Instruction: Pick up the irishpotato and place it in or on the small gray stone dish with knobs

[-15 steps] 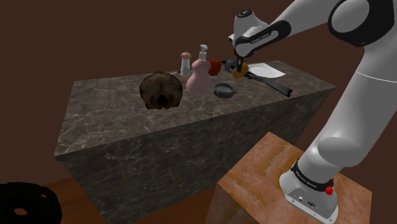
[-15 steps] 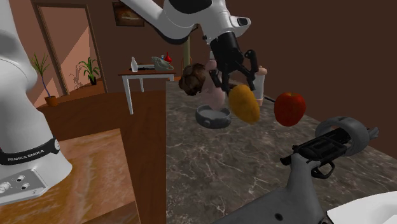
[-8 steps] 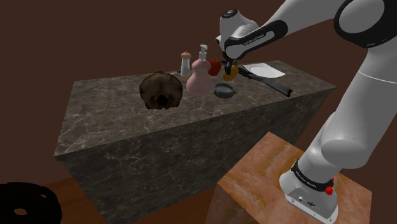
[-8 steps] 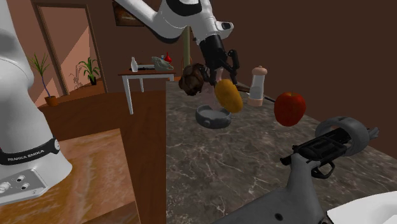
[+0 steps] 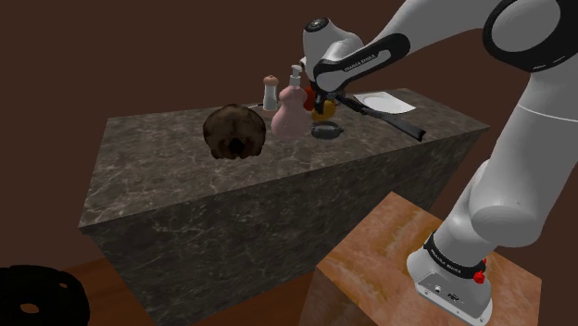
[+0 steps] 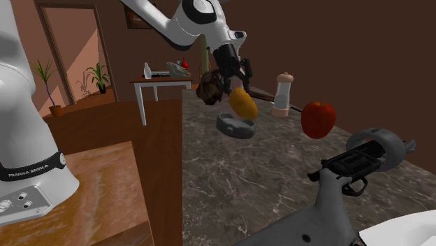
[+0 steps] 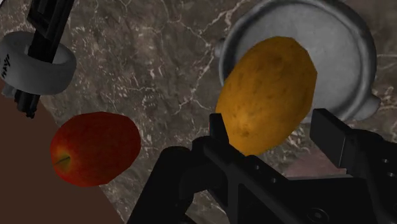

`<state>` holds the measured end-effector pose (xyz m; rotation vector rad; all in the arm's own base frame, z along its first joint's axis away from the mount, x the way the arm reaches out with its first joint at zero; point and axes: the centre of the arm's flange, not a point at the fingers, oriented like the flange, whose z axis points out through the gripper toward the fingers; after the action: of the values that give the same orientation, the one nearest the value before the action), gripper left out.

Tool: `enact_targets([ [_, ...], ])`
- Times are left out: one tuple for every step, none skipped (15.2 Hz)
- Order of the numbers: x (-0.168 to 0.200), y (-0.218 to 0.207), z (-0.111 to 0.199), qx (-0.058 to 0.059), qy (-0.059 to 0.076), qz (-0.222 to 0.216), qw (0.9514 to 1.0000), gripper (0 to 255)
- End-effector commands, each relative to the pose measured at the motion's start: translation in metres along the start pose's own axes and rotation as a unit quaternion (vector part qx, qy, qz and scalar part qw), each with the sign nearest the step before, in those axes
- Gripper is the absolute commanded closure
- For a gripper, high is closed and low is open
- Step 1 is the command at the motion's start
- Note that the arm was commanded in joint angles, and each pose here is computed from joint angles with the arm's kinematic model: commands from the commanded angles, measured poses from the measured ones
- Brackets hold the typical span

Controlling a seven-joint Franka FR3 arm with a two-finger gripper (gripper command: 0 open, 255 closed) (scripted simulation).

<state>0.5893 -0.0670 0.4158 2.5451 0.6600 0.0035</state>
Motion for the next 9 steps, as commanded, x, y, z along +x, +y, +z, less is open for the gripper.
enact_targets([
  [0.001,-0.006,0.010,0.001,-0.001,-0.001,1.0000,255],
  [0.002,-0.008,0.014,0.001,-0.001,-0.001,1.0000,255],
  [0.003,-0.011,0.019,0.001,-0.001,-0.001,1.0000,255],
  [0.003,-0.013,0.024,0.001,-0.001,-0.001,1.0000,255],
  [0.004,-0.016,0.028,0.001,-0.001,-0.001,1.0000,255],
  [0.004,-0.018,0.033,0.001,-0.001,-0.001,1.0000,255],
  [0.005,-0.021,0.037,0.001,-0.001,-0.001,1.0000,255],
  [0.006,-0.023,0.042,0.001,-0.001,-0.001,1.0000,255],
  [0.006,-0.026,0.047,0.001,-0.001,-0.001,1.0000,255],
])
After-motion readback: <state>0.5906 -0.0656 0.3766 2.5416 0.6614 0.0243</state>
